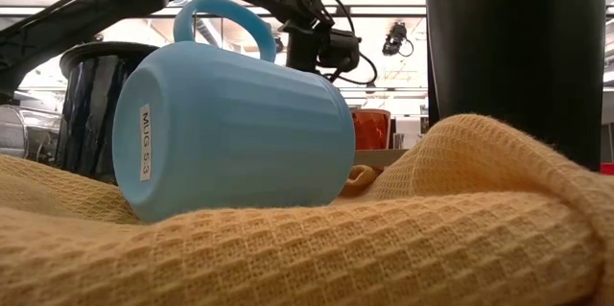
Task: Stack small to large cups/mugs on shelf
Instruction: Put the purple cup on the shelf
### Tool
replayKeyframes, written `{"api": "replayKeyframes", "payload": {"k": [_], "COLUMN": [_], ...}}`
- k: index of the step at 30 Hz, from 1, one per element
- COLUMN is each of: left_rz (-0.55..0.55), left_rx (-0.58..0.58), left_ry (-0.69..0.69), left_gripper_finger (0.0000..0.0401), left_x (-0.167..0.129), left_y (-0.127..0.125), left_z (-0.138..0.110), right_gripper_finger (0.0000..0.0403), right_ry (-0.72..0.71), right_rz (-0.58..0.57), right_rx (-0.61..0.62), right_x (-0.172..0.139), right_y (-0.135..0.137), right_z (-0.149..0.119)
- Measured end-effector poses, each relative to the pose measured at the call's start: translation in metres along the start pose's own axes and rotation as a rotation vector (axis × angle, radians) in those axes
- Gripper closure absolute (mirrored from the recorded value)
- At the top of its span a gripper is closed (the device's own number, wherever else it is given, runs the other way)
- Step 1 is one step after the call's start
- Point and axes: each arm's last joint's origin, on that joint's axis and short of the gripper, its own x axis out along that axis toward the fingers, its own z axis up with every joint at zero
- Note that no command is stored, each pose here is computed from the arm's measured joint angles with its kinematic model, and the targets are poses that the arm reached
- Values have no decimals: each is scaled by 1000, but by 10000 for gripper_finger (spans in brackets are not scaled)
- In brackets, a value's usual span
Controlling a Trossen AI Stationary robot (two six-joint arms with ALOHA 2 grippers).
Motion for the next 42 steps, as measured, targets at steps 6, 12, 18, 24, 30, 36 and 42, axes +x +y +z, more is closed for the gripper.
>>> {"api": "replayKeyframes", "payload": {"k": [6, 12, 18, 24, 30, 36, 42], "left_rz": [19, 43, 26, 41, 69, 86, 114], "left_rx": [19, 32, 56, 86, 128, 165, 220], "left_ry": [46, 37, 43, 34, 31, 30, -33], "left_gripper_finger": [114, 136, 202, 298, 348, 349, 362], "left_x": [13, 19, 24, 23, 19, 18, -2], "left_y": [-3, -6, -9, -9, -6, -11, -15], "left_z": [-1, 2, 2, 3, 3, 2, 8], "right_gripper_finger": [388, 388, 388, 390, 394, 392, 395], "right_ry": [0, -1, -1, 0, 0, 0, 0], "right_rz": [0, 0, 0, 0, 0, 0, 0], "right_rx": [0, 0, -2, -4, -21, -27, -35], "right_x": [0, 0, 0, 0, 0, 0, 0], "right_y": [0, 0, 0, 0, 0, 0, 0], "right_z": [0, 0, 0, 0, 0, 0, 0]}}
